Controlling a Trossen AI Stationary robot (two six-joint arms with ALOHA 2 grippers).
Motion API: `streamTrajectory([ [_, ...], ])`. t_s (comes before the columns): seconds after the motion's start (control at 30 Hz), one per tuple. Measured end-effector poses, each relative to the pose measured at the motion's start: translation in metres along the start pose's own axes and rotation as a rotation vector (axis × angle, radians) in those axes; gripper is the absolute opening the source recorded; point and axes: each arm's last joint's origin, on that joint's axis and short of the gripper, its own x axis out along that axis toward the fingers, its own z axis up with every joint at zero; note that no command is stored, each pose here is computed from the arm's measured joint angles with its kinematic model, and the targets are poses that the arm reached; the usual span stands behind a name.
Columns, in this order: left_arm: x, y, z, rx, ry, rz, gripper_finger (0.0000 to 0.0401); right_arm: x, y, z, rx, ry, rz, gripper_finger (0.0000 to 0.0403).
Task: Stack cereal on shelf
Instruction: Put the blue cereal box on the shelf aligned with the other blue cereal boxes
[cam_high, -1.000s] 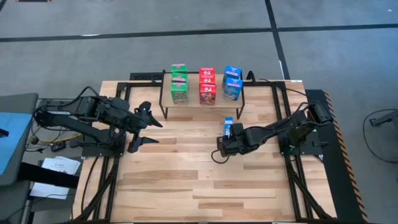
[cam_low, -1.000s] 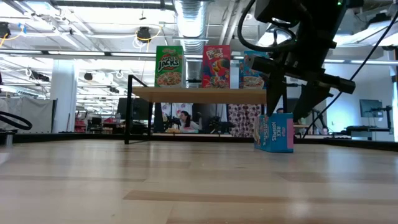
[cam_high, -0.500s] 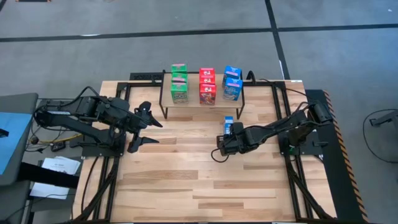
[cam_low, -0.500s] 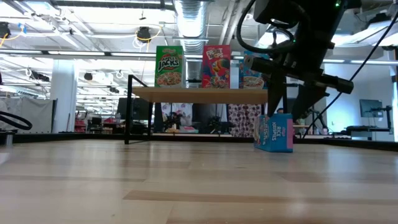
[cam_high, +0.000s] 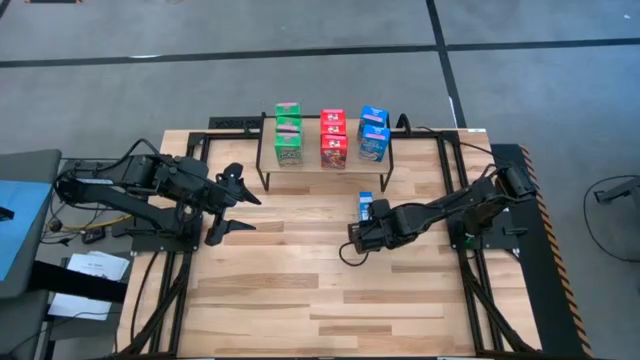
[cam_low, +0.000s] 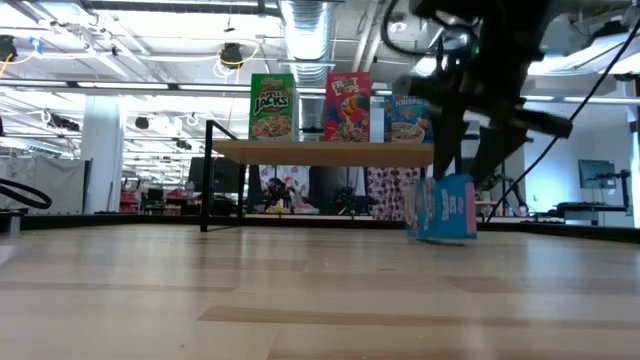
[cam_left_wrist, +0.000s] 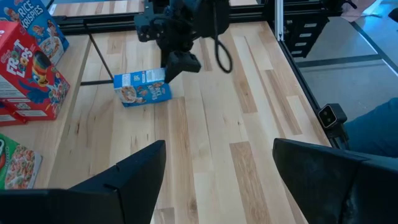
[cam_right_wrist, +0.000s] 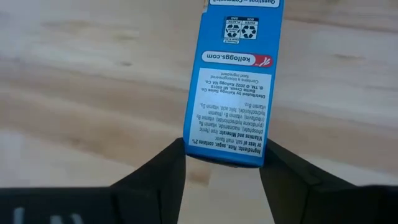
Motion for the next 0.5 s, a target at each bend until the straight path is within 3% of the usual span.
streamTrajectory([
  [0.5, 0.000, 0.000, 0.000, -0.019, 0.000, 0.000, 0.0283, -0.055, 0.023, 0.011, -0.279, 0.063, -0.006, 0.0197],
])
